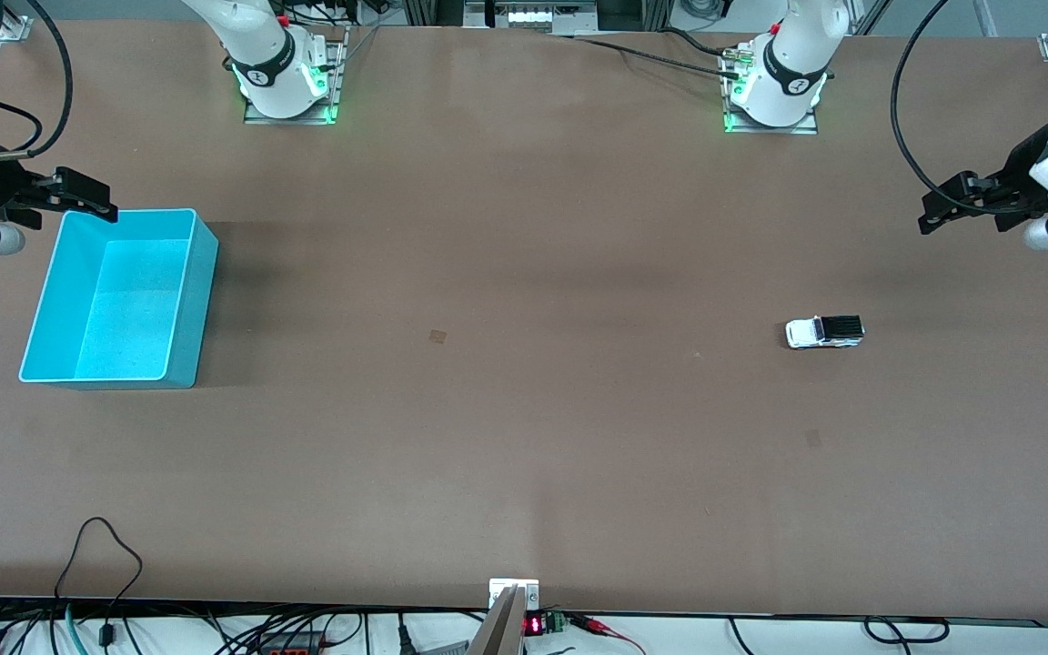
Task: Wind and store white jeep toy
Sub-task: 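Lower the left gripper onto the white toy jeep and grasp it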
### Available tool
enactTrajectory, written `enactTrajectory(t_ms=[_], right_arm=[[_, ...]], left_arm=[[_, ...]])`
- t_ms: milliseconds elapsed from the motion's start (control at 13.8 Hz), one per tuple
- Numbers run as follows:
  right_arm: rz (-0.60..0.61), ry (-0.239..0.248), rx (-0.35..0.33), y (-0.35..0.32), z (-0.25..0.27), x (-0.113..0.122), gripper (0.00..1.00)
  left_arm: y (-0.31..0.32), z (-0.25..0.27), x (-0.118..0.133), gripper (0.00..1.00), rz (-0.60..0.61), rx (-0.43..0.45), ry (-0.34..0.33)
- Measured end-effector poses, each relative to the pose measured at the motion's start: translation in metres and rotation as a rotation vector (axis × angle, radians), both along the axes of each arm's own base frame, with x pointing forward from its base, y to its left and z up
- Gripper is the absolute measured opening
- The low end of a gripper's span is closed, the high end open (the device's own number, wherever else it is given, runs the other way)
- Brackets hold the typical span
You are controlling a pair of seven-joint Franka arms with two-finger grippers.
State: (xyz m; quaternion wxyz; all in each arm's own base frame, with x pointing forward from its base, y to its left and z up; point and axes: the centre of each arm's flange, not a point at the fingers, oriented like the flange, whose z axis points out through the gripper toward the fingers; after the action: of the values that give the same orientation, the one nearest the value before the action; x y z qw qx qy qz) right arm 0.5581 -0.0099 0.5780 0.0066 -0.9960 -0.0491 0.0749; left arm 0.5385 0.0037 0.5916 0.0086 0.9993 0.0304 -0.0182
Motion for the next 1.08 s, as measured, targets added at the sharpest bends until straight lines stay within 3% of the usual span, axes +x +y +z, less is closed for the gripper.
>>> enactTrajectory(t_ms=[578, 1084], right_arm=[[-0.008, -0.005, -0.001, -0.004, 0.002, 0.000, 1.00], [-0.010, -0.010, -0.001, -0.005, 0.003, 0.000, 1.00]], left_arm=[[0.000, -0.016, 0.000, 1.00, -0.005, -0.002, 0.039], [-0.011, -0.127, 0.029, 1.00, -0.103, -0.024, 0.120]])
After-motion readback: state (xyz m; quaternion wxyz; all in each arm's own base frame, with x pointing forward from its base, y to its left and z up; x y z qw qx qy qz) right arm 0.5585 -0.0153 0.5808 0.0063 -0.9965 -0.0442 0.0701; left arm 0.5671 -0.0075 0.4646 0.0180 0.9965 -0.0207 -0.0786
